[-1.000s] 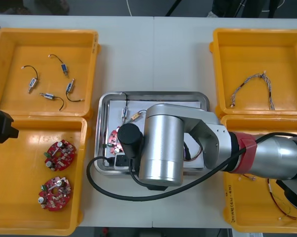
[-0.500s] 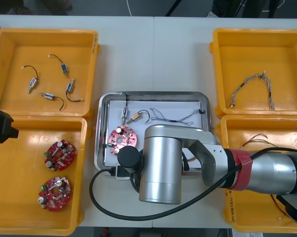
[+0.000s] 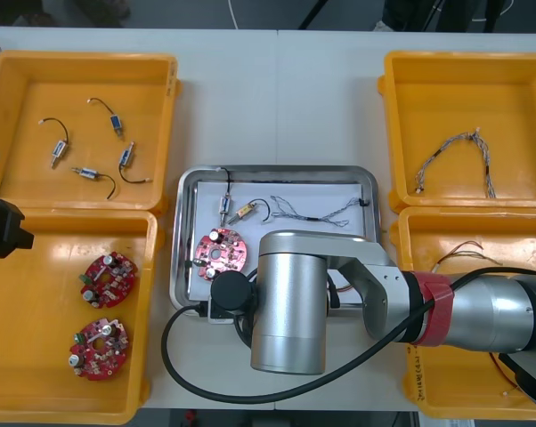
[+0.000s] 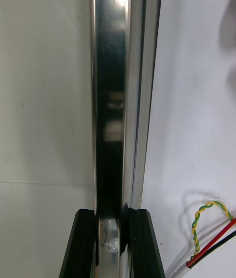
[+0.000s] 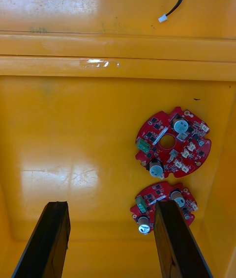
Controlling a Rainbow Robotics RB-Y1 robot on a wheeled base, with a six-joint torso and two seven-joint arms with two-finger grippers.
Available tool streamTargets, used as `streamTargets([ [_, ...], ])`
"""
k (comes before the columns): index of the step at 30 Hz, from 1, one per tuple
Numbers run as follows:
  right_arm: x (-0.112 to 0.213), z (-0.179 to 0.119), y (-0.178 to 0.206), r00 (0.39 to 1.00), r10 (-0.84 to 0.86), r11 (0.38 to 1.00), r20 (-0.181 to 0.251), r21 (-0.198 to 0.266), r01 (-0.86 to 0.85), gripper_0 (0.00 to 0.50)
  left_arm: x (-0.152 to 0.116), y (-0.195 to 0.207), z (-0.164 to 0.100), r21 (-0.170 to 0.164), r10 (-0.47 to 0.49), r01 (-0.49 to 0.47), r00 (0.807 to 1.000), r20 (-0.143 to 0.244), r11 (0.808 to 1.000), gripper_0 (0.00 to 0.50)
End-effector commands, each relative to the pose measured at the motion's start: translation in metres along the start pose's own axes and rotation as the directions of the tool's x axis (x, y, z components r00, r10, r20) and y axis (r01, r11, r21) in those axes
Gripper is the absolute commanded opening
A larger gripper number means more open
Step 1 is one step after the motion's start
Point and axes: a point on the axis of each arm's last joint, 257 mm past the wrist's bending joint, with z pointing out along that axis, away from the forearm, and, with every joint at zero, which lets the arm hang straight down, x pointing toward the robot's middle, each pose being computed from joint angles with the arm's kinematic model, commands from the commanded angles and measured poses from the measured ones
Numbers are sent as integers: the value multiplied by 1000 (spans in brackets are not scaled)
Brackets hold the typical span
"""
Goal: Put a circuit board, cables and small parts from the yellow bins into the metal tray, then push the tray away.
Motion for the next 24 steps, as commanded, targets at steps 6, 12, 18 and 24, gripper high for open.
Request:
streamTargets([
  [6,-8,-12,-23,998,-55,997,13,56,54,0,-3,16,-14,-52,33,-32,999,26,998,500],
  [12,-3,-18,-43,998,-58,995,6,87,57,0,-3,16,-14,-52,33,-32,999,26,998,500],
  [18,2,-21,-57,998,-56,992,-2,116,56,0,-3,16,-14,-52,33,-32,999,26,998,500],
  [24,7,-22,-69,999,-49,989,-14,141,51,0,-3,16,-14,-52,33,-32,999,26,998,500],
])
